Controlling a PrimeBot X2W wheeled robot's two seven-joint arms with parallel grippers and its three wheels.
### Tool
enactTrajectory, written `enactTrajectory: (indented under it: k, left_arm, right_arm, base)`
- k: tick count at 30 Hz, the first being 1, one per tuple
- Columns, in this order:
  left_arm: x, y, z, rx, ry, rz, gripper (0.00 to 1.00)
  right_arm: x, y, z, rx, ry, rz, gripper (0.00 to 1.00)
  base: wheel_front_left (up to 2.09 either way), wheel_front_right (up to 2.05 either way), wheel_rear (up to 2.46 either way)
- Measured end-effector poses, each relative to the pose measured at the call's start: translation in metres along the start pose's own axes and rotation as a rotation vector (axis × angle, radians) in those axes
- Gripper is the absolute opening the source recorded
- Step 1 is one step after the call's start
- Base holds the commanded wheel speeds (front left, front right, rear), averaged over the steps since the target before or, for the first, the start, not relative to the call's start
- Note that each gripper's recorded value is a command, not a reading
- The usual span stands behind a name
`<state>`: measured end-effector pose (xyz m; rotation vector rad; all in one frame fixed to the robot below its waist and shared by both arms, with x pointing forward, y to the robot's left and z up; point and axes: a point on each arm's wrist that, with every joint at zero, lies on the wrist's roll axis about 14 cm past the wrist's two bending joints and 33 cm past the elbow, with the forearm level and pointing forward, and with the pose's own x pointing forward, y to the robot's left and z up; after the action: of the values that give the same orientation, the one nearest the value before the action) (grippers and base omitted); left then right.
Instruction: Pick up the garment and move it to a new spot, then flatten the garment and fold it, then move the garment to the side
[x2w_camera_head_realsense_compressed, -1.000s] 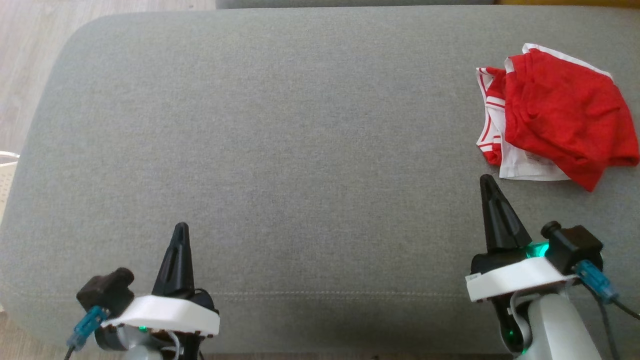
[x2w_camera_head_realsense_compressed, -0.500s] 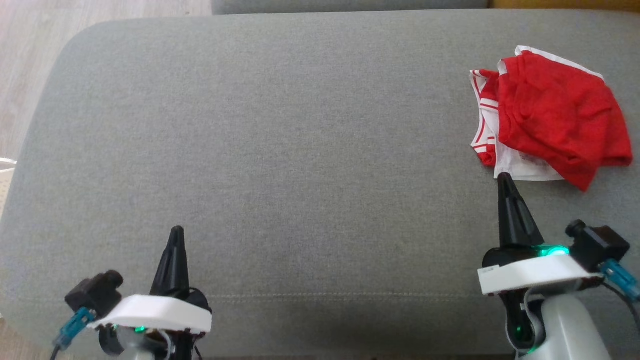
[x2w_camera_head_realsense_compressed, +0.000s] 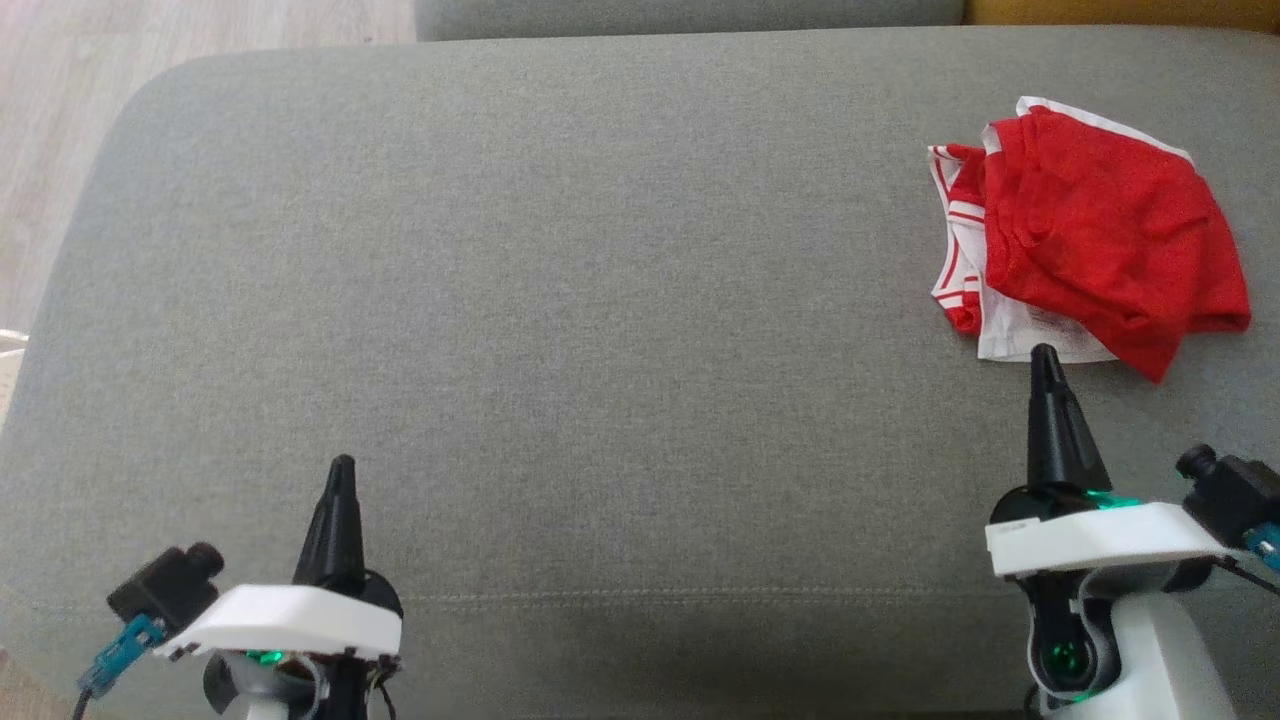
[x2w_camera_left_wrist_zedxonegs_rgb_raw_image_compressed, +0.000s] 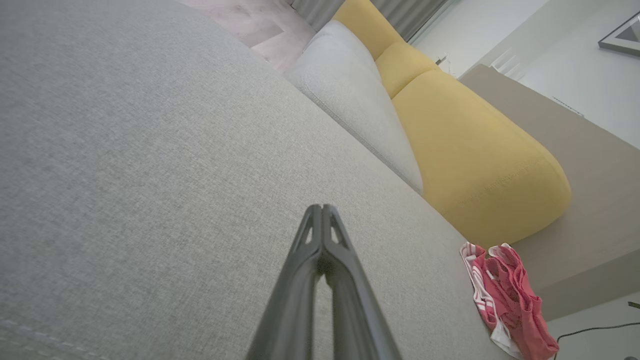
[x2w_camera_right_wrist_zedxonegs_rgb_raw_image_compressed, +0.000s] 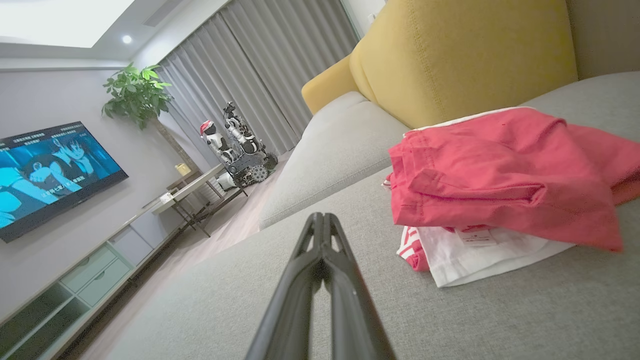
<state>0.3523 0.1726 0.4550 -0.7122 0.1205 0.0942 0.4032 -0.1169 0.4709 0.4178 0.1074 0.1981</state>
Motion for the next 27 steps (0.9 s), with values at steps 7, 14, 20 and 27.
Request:
enactTrajectory:
  k: [7,14,20,27]
  left_arm:
    - [0.002,0.001,0.001,-0.067,0.007,0.003,0.00]
    - [0.003,0.002,0.001,-0.132,0.019,0.004,0.00]
    - [0.004,0.003,0.002,-0.199,0.025,0.006,0.00]
    - [0.005,0.004,0.004,-0.264,0.031,0.008,0.00]
  right_arm:
    - [-0.002,-0.006,0.004,0.090,-0.009,-0.027,0.00]
    - [-0.004,-0.013,0.008,0.176,-0.018,-0.051,0.00]
    - [-0.006,-0.020,0.012,0.269,-0.032,-0.076,0.00]
    - [-0.008,-0.025,0.016,0.356,-0.045,-0.093,0.00]
  base:
    - [0.00,0.00,0.00]
    - [0.00,0.00,0.00]
    - [0.00,0.00,0.00]
    - [0.00,0.00,0.00]
